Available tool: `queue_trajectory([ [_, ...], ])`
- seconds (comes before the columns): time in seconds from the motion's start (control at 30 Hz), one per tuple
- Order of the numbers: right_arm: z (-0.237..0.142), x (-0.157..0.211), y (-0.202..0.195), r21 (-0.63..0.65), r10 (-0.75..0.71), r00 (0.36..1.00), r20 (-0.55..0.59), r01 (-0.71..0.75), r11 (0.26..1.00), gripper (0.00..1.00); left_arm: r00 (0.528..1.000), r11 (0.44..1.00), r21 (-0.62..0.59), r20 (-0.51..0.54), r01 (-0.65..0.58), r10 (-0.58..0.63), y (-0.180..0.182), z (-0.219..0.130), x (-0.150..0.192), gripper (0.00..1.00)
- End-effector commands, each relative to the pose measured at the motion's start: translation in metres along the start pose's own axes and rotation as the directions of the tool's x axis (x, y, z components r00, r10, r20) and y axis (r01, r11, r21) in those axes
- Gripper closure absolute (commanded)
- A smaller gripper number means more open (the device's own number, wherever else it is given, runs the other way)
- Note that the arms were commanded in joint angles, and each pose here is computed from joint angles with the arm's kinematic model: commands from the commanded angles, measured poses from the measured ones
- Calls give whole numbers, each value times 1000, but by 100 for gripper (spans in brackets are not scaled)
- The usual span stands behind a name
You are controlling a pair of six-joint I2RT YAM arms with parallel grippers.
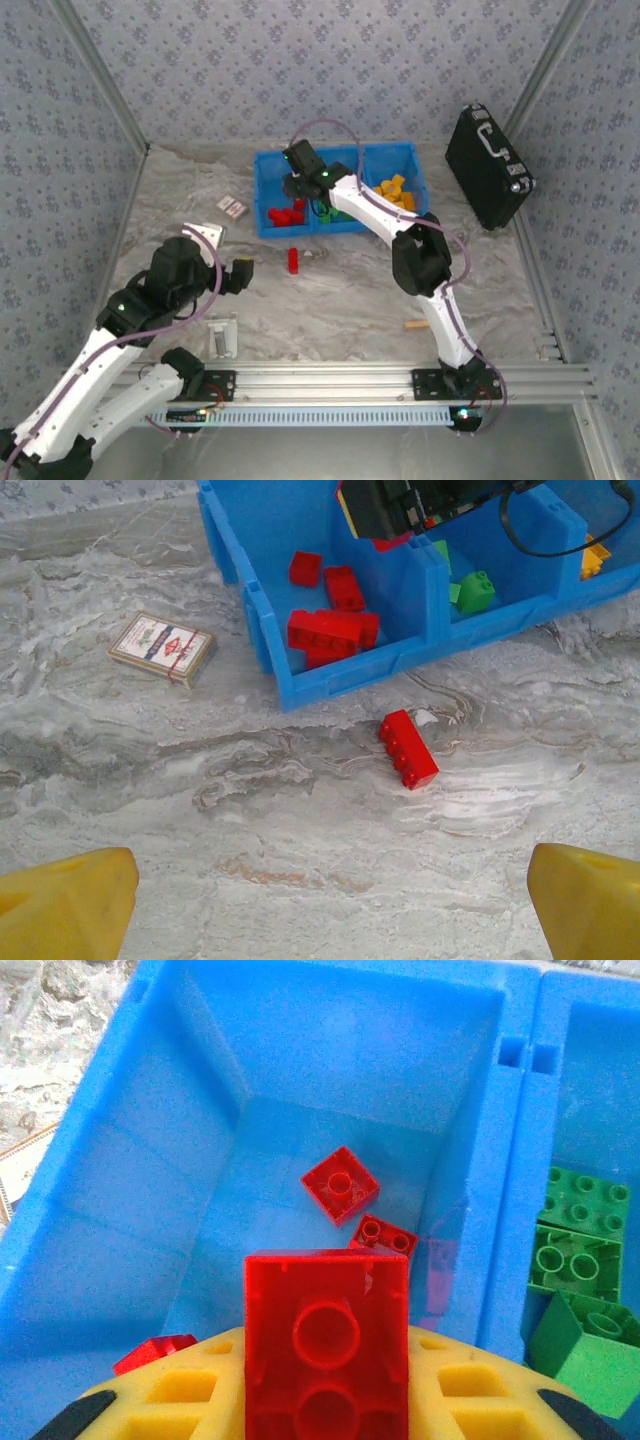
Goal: Sort the legos into containers by color
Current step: Place the lego in the container.
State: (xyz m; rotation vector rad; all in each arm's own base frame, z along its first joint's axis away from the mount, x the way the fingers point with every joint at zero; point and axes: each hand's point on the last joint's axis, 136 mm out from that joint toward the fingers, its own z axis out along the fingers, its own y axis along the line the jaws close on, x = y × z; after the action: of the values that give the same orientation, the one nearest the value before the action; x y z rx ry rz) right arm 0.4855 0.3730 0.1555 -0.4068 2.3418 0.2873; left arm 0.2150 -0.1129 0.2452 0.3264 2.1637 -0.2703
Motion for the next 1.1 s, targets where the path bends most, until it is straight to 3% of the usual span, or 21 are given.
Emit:
queue_trajectory([
  [0.0, 14, 10, 4, -31, -29, 998, -47, 28, 999, 70, 1000, 1000, 23, 6, 15, -15, -6, 5, -3, 0],
  [0.23, 25, 10, 0, -51, -27, 998, -52, 25, 998, 68, 1000, 1000, 10, -17, 14, -14, -5, 12, 2, 0],
  [0.5, 23, 8, 0, -67, -39, 998, -45, 36, 997, 33, 989, 994, 25, -109, 103, -100, -14, 38, 24, 0],
  [0.6, 10, 1, -1, -76, -48, 999, -17, 46, 996, 29, 985, 989, 37, -104, 145, -140, -20, 45, 26, 0],
  [0.83, -61, -13, -19, -87, -77, 995, 62, 82, 993, 21, 971, 975, 57, -122, 215, -206, -39, 77, 42, 0],
  [1.07, -167, 5, -92, -19, -43, 989, 139, 46, 999, 14, 972, 989, -13, -187, 145, -144, -64, 122, 61, 1],
])
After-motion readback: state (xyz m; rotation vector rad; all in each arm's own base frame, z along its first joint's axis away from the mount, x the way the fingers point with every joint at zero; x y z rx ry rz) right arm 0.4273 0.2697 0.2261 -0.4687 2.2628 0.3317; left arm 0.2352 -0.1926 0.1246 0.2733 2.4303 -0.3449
